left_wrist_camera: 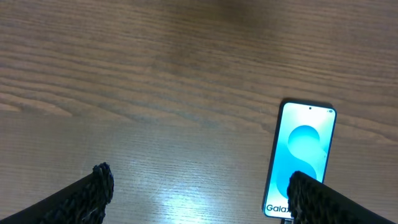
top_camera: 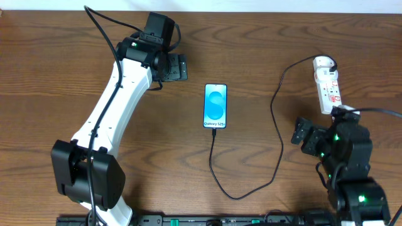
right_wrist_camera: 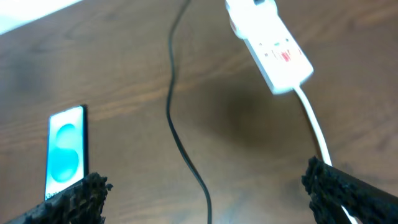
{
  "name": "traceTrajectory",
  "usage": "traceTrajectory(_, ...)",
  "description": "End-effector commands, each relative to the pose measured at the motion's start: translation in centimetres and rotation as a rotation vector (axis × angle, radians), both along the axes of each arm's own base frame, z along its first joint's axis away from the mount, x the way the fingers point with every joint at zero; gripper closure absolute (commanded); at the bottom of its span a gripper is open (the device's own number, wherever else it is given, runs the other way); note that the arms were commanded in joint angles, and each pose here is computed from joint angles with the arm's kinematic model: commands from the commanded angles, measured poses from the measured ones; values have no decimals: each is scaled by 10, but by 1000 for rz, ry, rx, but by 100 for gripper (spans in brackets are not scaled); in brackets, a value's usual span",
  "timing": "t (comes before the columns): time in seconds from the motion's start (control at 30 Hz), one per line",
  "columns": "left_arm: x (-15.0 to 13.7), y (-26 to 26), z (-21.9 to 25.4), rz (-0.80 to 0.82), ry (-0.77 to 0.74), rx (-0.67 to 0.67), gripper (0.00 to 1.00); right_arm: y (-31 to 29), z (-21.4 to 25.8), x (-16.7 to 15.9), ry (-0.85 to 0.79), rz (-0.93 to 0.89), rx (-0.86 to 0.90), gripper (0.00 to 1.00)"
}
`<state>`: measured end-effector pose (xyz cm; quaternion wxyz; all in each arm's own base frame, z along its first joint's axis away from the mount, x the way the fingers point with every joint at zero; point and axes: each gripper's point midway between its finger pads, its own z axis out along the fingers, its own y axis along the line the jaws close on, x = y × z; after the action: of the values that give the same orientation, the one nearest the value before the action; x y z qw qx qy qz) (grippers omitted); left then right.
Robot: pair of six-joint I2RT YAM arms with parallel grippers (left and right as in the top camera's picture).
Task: Plug charger to phone and switch on socket
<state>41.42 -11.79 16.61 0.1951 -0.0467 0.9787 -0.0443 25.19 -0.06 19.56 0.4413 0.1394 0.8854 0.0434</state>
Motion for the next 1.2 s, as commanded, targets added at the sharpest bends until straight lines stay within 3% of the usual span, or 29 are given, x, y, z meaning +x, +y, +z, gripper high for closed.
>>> traceTrajectory(0.0,-1,2,-4,9,8,16,9,8,-7,-1,-69,108,-71,1)
traceTrajectory(0.2,-1,2,-4,9,8,16,9,12,-18,1,-270,128,-77,1)
traceTrajectory(0.57,-1,2,-4,9,8,16,9,14,-43,-4,-492,146,-106,1)
traceTrajectory(1.17,-1,2,-4,9,8,16,9,19,-27,-6,-627,203,-215,1)
